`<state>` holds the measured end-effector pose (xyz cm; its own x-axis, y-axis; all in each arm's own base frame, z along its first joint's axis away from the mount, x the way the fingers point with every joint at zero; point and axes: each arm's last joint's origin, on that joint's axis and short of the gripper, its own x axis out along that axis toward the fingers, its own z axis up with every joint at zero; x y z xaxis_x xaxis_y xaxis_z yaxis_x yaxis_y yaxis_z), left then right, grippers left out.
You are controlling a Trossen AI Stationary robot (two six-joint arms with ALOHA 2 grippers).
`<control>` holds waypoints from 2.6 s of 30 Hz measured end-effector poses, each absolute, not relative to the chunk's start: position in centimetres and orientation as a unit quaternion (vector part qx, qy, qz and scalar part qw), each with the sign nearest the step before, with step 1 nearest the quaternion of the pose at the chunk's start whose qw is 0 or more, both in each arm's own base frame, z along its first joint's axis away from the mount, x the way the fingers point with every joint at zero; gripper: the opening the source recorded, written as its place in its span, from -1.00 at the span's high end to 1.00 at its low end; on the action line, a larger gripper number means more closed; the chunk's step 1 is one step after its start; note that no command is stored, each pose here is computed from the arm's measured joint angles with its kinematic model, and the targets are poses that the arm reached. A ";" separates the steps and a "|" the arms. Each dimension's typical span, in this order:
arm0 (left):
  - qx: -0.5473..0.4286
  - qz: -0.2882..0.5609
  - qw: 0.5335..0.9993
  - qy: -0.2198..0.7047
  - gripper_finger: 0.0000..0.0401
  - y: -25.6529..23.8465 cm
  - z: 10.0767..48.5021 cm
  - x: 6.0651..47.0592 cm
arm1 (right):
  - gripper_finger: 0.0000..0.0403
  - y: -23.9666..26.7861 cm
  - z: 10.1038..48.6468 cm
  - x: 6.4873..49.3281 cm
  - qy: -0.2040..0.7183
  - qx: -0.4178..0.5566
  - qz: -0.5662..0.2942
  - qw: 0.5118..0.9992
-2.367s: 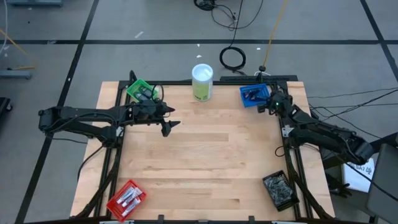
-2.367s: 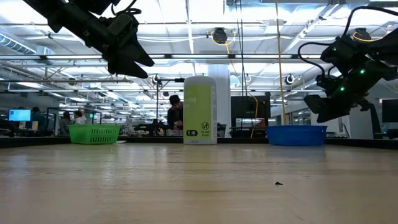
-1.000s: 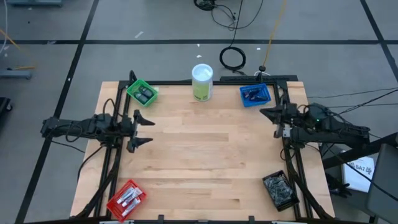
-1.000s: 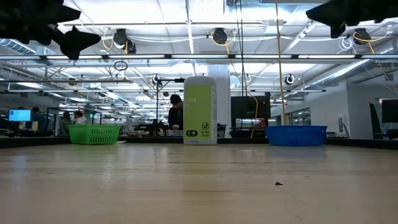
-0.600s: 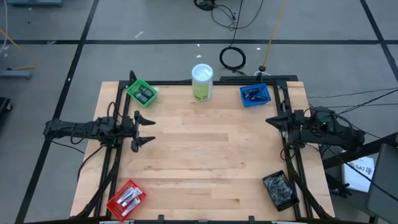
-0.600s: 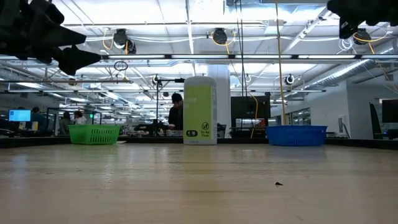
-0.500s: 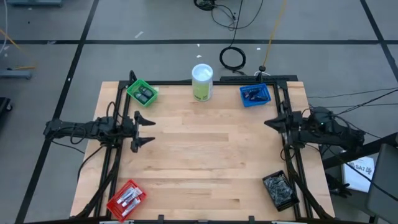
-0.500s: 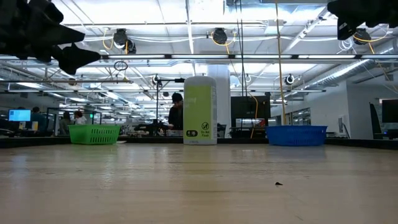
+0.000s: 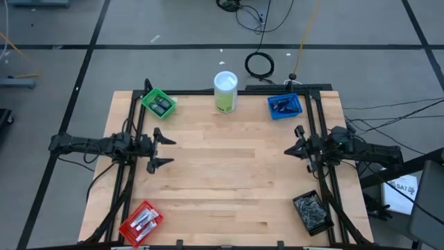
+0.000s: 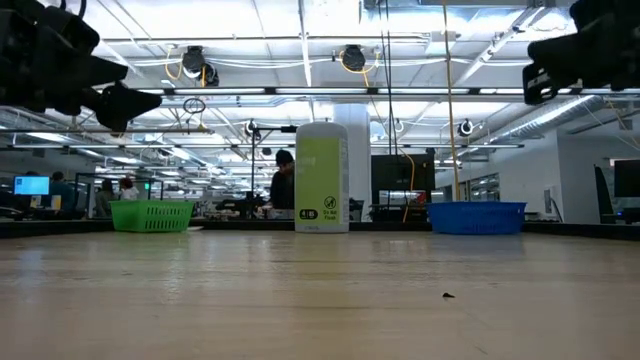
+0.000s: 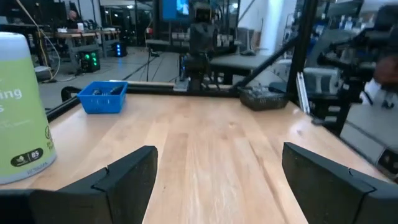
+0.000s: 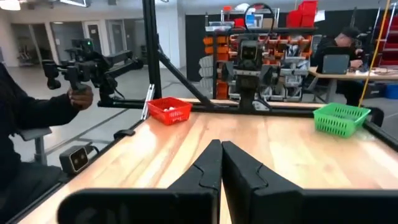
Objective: Pick & Place Travel size toiletries
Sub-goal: Return to Home Position
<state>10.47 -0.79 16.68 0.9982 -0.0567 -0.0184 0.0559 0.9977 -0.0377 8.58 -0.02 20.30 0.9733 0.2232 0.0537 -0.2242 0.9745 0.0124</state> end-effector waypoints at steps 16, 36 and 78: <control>-0.042 -0.028 0.999 -0.002 -0.68 -0.8 17.0 10.5 | 1.00 -0.4 17.4 9.6 -0.035 -0.011 0.059 0.998; -0.042 -0.028 0.999 -0.002 -0.68 -0.8 17.0 10.5 | 1.00 -0.4 17.5 9.6 -0.040 -0.013 0.060 0.997; -0.042 -0.027 0.999 -0.003 -0.68 -0.8 17.0 10.4 | 1.00 -0.4 17.5 9.6 -0.042 -0.013 0.059 0.997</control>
